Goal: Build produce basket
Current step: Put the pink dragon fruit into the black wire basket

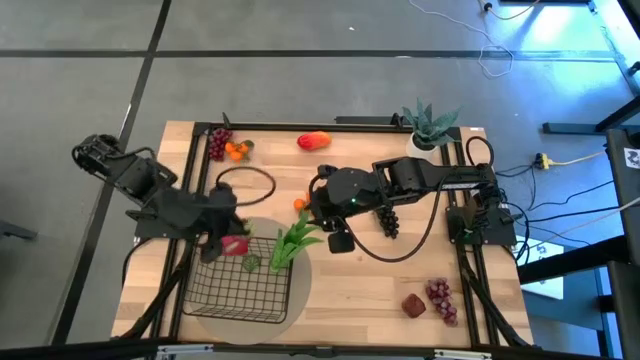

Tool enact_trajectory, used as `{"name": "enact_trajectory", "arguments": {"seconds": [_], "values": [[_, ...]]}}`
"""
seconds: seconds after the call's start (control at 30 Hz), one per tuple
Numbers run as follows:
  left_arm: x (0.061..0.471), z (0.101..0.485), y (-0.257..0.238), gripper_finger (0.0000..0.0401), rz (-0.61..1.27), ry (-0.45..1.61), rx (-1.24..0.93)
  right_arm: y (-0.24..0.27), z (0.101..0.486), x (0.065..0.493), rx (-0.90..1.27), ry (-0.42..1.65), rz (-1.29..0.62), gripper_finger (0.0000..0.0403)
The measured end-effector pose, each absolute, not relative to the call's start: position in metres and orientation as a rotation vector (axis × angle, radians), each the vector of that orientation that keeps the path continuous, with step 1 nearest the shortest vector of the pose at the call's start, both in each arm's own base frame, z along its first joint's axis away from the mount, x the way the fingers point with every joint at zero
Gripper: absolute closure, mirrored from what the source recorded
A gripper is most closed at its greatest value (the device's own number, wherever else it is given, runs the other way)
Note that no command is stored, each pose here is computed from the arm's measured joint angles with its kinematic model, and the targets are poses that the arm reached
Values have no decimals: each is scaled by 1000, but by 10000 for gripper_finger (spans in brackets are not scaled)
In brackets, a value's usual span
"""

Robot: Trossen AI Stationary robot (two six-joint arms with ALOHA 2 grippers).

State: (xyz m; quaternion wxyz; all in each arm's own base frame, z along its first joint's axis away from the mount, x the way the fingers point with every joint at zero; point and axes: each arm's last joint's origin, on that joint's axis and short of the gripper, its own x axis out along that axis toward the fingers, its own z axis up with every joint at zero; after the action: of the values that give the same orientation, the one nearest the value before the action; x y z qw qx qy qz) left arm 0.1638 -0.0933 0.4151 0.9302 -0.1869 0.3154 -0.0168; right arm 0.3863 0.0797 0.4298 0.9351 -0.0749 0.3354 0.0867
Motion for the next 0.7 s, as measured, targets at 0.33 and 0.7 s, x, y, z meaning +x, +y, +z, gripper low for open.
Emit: {"name": "enact_trajectory", "arguments": {"seconds": [0.33, 0.7], "values": [[181, 378, -147, 401, -42, 596, -415, 87, 427, 382, -120, 711, 472, 269], [176, 326, -184, 401, -159, 521, -352, 88, 431, 378, -113, 696, 495, 269]]}}
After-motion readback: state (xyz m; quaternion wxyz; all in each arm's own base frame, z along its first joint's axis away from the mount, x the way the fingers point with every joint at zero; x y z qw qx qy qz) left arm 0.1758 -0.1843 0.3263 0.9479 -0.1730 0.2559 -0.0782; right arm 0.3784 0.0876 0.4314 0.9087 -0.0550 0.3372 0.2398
